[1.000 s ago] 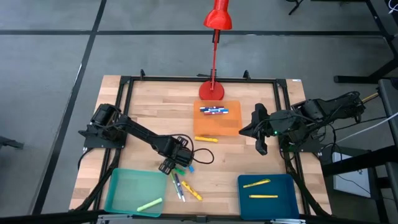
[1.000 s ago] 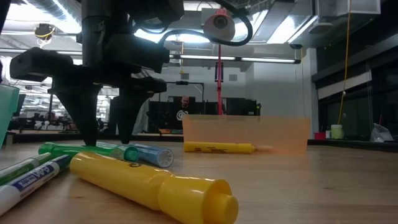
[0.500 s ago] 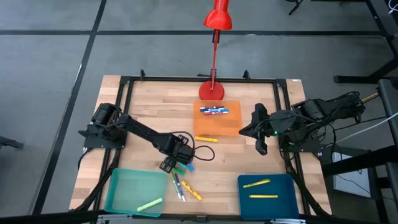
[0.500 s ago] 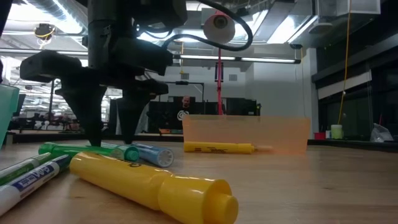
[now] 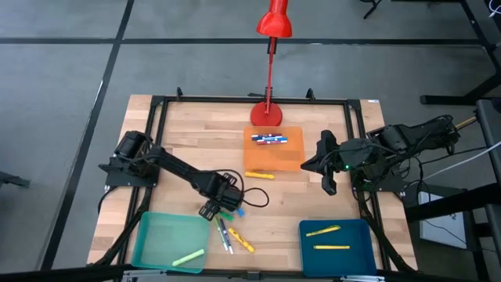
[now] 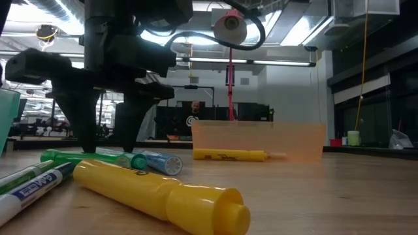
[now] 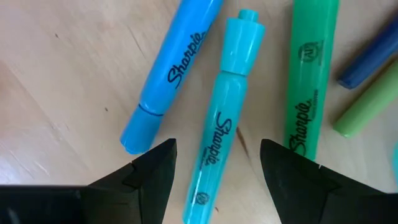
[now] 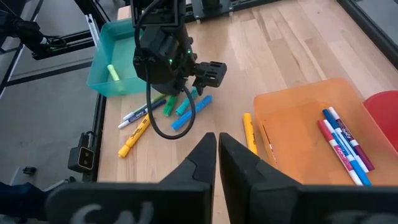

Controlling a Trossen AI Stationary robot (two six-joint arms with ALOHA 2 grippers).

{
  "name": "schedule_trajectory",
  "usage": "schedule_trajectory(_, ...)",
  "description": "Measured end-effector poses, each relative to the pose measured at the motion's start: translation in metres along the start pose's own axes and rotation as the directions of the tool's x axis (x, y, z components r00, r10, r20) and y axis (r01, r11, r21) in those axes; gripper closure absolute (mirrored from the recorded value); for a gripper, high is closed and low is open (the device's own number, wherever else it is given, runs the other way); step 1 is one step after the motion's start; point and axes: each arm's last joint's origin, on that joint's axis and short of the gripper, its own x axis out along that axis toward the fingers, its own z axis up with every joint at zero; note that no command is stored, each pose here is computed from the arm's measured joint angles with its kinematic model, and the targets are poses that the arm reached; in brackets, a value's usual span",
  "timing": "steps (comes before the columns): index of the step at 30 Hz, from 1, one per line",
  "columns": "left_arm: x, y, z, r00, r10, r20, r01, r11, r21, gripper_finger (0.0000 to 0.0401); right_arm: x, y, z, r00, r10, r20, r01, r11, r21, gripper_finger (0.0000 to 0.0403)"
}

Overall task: Pick & Place Markers
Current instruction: Put the light blue highlighter pen into the green bin

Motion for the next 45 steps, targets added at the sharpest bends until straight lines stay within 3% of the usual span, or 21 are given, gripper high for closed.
schedule_trajectory(20,0.013,0.007,-0.008,1.0,-0.009,-0.001,0.009,0.998,-0.056,0.0177,0.0,0.0,0.001,1.0,0.003,0.007,-0.003,1.0,-0.002,0.0382)
schedule_trajectory(25,0.013,0.006,-0.008,1.0,-0.018,-0.002,0.018,0.998,-0.053,0.0213,0.0,0.0,0.001,1.0,0.003,0.007,-0.003,1.0,-0.002,0.0382)
schedule_trajectory(36,0.013,0.006,-0.009,1.0,-0.022,-0.012,0.022,0.999,-0.025,0.0342,0.0,0.0,0.001,1.0,0.003,0.007,-0.003,1.0,-0.002,0.0382)
schedule_trajectory(45,0.009,0.007,-0.01,0.998,-0.005,-0.056,0.003,0.999,-0.039,0.0344,0.0,0.0,0.001,1.0,0.003,0.007,-0.003,1.0,-0.002,0.0382)
